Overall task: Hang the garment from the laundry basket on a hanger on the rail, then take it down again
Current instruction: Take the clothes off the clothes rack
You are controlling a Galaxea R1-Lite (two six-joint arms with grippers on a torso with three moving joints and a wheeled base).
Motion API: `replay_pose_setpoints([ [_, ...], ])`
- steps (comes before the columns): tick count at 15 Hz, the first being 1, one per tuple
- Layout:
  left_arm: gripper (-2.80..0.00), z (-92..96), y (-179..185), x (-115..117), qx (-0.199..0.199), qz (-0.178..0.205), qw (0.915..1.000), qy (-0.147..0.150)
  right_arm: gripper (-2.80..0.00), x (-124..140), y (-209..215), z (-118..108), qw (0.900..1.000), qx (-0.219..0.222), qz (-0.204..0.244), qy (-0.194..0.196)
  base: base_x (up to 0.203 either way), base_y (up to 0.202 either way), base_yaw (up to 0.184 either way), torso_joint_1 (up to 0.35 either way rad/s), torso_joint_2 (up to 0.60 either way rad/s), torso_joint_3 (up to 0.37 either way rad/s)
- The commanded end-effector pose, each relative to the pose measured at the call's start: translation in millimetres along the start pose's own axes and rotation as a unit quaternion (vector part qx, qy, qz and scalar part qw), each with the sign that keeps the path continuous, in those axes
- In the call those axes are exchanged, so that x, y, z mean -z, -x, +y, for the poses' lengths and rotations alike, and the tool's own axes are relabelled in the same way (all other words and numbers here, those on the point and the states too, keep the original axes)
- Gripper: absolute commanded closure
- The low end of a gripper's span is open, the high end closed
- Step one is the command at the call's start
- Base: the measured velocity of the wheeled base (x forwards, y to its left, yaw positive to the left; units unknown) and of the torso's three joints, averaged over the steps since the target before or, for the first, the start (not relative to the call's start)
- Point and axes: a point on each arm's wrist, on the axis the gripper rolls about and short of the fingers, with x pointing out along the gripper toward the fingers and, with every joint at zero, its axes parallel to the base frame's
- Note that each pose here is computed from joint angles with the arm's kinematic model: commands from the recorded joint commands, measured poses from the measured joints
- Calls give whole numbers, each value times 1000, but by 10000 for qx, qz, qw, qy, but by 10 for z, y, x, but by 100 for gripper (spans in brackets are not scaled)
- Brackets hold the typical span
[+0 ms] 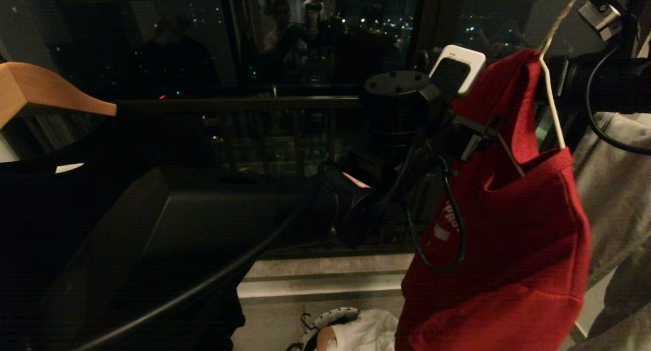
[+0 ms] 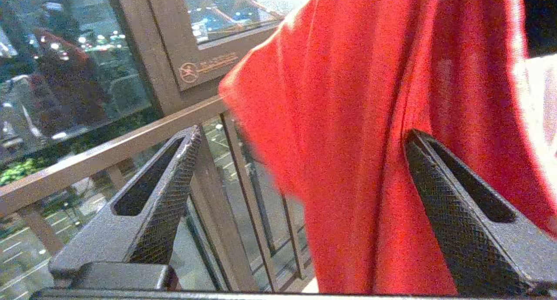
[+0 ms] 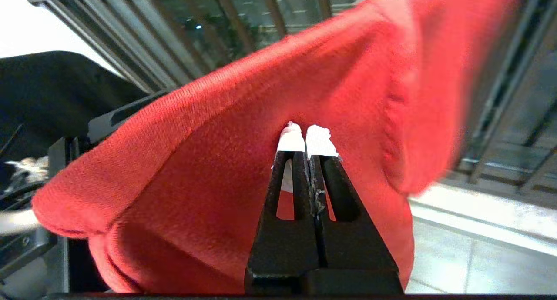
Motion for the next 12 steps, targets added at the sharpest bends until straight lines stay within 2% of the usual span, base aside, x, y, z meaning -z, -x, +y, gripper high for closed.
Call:
replay_pose_setpoints([
  [1,-280,7,-5,21,-27,4,10000,-10,0,13,-28,12,9998,-60,37,-186,0,0,0,0,0,0],
  [7,-280,3,-12,61,4,87,9998,-187,0,26,44,51,9998,-54,29,-176,0,0,0,0,0,0],
  [12,-280,-58,4,-8,91,5,9998,-162,0,40,87,77,9998,-54,30,-162,0,0,0,0,0,0],
])
